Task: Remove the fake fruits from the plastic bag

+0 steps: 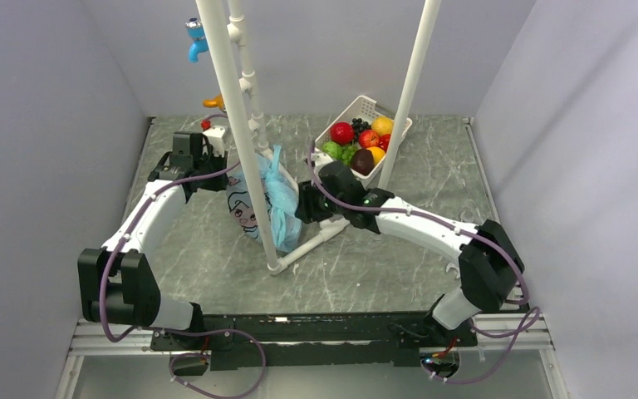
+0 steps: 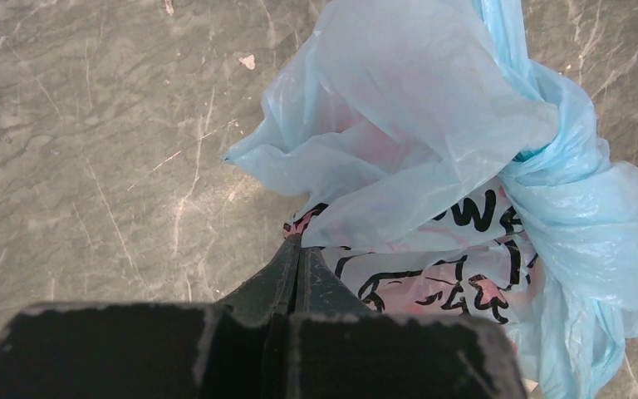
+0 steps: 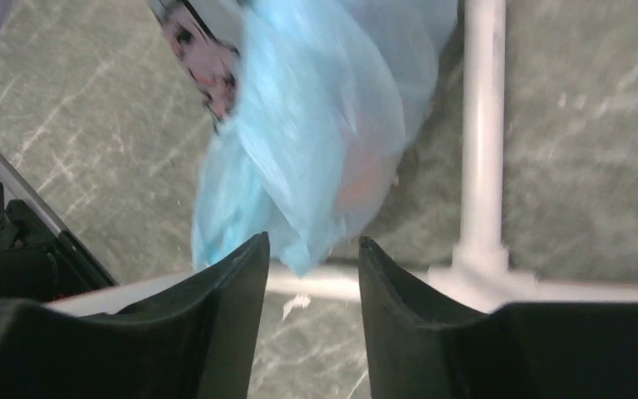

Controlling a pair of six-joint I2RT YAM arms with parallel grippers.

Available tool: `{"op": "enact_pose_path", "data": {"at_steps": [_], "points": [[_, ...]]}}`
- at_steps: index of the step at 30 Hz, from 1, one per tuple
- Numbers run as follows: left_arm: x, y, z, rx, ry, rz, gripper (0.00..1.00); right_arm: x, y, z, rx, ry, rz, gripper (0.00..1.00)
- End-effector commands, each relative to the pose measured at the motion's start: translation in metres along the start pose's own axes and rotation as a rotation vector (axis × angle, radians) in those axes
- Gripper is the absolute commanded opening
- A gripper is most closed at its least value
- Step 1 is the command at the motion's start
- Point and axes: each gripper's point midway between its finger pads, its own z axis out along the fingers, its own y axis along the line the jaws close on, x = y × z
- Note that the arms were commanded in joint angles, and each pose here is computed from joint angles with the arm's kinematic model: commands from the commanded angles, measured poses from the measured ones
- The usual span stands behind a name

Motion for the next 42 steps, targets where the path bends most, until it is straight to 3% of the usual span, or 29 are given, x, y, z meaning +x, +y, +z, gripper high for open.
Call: {"op": "enact_pose_path", "data": {"at_steps": [1,7,13,15,17,18,19,21,23,29,33,38,42], "points": [[-0.021,-0.005,-0.007,0.034,-0.066,0.029,0.00,-0.067,0.021,0.001,-0.016,-0.108,-0.158,0.52],[-0.021,-0.006,-0.009,0.034,-0.070,0.039,0.00,-0.087,0.031,0.034,-0.022,-0.067,-0.209,0.57],[-0.022,-0.009,-0.014,0.040,-0.115,0.086,0.00,-0.068,0.019,0.040,0.058,-0.069,-0.187,0.57],[-0.021,-0.014,-0.017,0.049,-0.135,0.109,0.00,-0.059,0.024,0.038,0.008,-0.070,-0.159,0.57],[-0.021,-0.018,-0.018,0.055,-0.158,0.134,0.01,-0.055,0.031,0.040,-0.041,-0.082,-0.148,0.54],[-0.021,-0.020,-0.018,0.062,-0.171,0.141,0.02,-0.056,0.030,0.041,-0.036,-0.081,-0.145,0.48],[-0.018,-0.022,-0.018,0.070,-0.178,0.147,0.05,-0.056,0.028,0.044,-0.023,-0.072,-0.141,0.35],[-0.014,-0.024,-0.017,0.084,-0.185,0.169,0.20,-0.058,0.032,0.043,-0.025,-0.059,-0.123,0.13],[-0.009,-0.024,-0.018,0.078,-0.193,0.188,0.34,-0.061,0.039,0.036,-0.058,-0.073,-0.110,0.06],[-0.009,-0.029,-0.030,0.078,-0.260,0.177,0.63,-0.056,0.049,0.025,-0.120,-0.064,-0.093,0.00],[-0.018,-0.044,-0.044,0.141,-0.280,0.148,0.70,-0.060,0.053,0.019,-0.132,-0.071,-0.115,0.00],[-0.040,-0.066,-0.067,0.246,-0.305,0.152,0.88,-0.062,0.059,0.008,-0.163,-0.076,-0.125,0.00],[-0.060,-0.078,-0.057,0.326,-0.279,0.183,0.90,-0.059,0.062,0.003,-0.195,-0.086,-0.121,0.00]]}}
